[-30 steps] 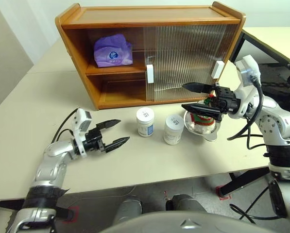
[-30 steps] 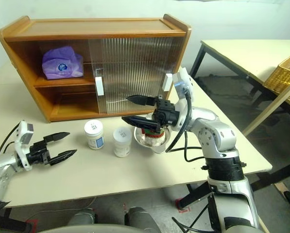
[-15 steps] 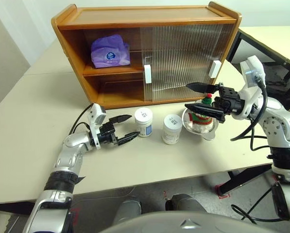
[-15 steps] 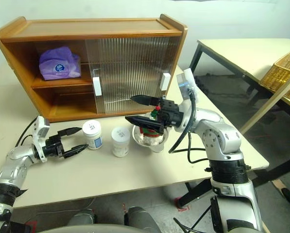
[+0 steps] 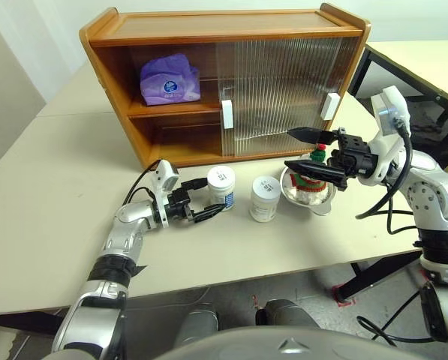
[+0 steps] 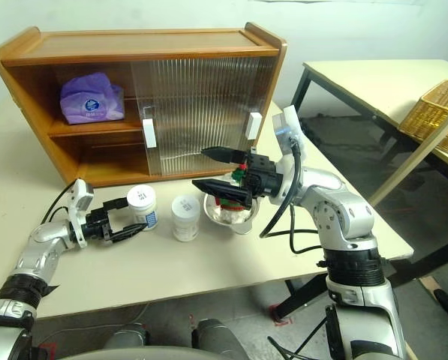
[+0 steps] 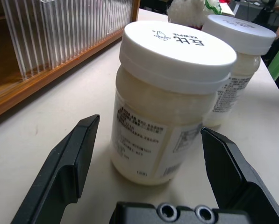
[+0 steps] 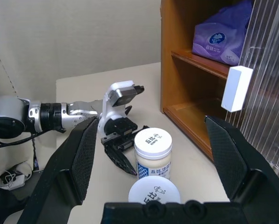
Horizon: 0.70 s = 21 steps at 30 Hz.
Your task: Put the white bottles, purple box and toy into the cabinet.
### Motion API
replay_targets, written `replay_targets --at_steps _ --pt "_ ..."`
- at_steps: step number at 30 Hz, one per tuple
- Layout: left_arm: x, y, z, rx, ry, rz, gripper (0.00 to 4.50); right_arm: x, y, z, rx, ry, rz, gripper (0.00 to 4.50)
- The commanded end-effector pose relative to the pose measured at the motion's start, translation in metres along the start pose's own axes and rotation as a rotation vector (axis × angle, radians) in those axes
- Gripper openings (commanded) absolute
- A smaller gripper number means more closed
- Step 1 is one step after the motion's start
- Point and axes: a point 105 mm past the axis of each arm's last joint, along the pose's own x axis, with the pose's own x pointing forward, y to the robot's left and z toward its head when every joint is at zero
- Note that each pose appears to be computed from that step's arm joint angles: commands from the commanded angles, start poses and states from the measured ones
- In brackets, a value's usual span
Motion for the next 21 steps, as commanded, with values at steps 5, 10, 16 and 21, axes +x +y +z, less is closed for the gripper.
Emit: replay_targets --at_steps 5,10,16,21 --pt "0.002 0.003 -0.007 -0.011 0.021 0.007 4.48 -0.004 0.002 0.002 -0.005 -0.003 -0.009 4.5" --pt "0.003 0.004 -0.007 -0.021 0.016 0.012 3.19 -0.003 0.002 0.003 -0.006 -0.003 -0.009 4.5" --pt "0.002 0.006 -0.007 -0.026 0.013 0.017 3.05 0.0 0.001 0.004 -0.007 -0.004 -0.007 4.5" --pt "-0.003 0.014 0.003 -0.029 -0.036 0.077 3.05 0.0 0.001 0.002 -0.003 -0.004 -0.002 4.5"
